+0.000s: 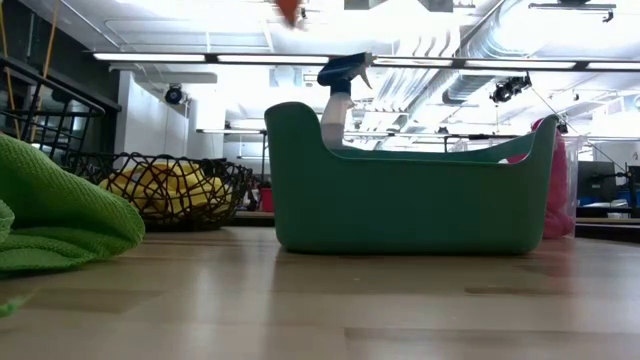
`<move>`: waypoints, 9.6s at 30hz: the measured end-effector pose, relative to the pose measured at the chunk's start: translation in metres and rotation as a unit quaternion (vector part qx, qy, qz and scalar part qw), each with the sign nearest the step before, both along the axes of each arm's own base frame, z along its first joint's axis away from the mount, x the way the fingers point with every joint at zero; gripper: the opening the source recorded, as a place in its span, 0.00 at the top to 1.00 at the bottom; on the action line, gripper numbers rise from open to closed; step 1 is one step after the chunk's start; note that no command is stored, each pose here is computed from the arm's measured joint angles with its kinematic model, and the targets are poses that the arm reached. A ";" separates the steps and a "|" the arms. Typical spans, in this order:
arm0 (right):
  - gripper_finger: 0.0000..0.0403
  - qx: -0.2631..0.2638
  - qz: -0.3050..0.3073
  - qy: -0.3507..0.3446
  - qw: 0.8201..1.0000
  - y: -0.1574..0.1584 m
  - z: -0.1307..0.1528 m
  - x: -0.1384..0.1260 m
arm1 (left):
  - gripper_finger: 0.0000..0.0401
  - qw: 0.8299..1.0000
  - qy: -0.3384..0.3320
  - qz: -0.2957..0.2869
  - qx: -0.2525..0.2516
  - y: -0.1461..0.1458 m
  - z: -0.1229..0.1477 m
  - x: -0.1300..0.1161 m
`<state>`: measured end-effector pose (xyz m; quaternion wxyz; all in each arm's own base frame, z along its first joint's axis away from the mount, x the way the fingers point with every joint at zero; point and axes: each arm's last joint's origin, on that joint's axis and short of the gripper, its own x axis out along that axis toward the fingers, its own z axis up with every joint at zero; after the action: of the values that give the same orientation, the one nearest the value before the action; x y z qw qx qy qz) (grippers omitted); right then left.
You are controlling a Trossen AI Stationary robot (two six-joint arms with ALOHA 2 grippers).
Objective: Sort microfiber towel by color & place in baskets
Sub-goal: Put the top orange towel into the black wire basket, then put the orange towel into the black wire basket, then put the yellow towel into the round brown basket
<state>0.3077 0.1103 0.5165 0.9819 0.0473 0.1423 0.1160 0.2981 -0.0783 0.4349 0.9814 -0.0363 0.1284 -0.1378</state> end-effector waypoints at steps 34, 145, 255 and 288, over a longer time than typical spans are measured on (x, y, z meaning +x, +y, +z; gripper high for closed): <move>0.39 -0.073 -0.116 0.140 0.981 -0.025 -0.025 -0.013 | 1.00 0.762 0.390 0.423 -0.298 -0.082 -0.206 -0.195; 1.00 0.009 -0.203 0.165 0.965 0.026 -0.073 -0.065 | 0.47 0.951 -0.223 0.109 -0.187 0.070 -0.040 -0.086; 0.34 0.161 -0.185 0.574 0.781 0.113 -0.274 -0.137 | 0.47 0.928 -0.266 0.172 -0.196 0.076 -0.022 -0.125; 0.99 0.069 -0.239 0.353 0.902 0.093 -0.128 -0.114 | 0.47 0.922 -0.287 0.169 -0.196 0.076 -0.018 -0.126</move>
<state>0.1940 0.2037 0.3889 0.8598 0.1856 0.4556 -0.1365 0.1717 -0.0023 0.4167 0.9582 -0.2082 -0.1963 0.0032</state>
